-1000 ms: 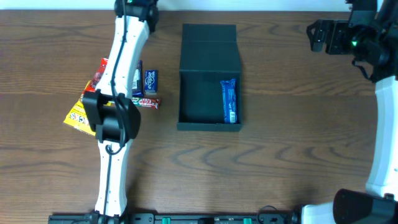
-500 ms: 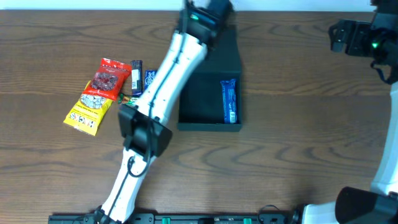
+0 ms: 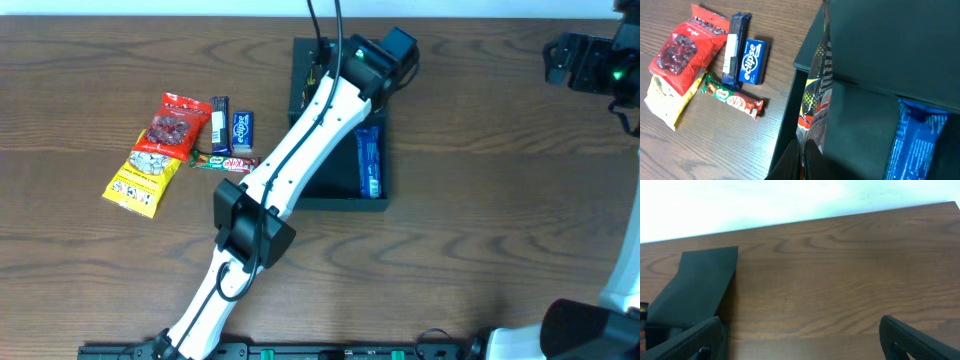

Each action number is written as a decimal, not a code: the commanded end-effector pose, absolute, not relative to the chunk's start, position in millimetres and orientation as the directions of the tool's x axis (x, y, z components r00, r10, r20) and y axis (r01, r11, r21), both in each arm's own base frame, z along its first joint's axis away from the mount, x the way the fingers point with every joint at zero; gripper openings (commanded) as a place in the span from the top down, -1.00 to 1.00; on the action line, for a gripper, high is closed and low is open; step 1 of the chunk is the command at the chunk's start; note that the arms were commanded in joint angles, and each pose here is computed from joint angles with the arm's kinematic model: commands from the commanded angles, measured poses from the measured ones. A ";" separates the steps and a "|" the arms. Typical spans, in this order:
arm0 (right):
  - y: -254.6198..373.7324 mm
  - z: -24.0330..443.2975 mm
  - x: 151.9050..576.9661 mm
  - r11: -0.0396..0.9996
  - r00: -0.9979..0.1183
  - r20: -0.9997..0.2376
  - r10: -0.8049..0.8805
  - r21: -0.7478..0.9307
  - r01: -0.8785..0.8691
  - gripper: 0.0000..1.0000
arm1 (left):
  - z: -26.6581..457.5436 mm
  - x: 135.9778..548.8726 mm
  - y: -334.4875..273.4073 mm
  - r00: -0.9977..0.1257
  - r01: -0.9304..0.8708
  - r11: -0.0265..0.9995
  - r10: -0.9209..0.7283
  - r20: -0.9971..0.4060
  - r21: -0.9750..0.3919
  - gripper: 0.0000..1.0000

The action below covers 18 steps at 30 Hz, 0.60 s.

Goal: Pack container
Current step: 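Carry the Haribo bag over the box and drop it inside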

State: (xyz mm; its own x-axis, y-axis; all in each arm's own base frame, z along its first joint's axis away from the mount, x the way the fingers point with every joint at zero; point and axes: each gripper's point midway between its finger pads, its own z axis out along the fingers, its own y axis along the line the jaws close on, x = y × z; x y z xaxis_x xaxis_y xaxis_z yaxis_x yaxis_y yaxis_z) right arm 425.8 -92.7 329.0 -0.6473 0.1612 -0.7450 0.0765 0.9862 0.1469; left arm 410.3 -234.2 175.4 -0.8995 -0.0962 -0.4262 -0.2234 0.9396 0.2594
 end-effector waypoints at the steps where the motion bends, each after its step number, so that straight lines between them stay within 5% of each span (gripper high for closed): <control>1: -93.6 323.4 425.6 0.984 -0.657 -0.734 0.172 0.166 0.072 -0.98 | 199.5 397.4 -222.7 -0.893 -0.197 0.921 -0.027 -0.449 0.335 0.88; 18: -91.6 316.7 419.3 0.981 -0.684 -0.707 0.181 0.175 0.078 -0.99 | 152.6 381.2 -203.9 -0.952 -0.034 0.830 0.143 -0.272 0.557 0.88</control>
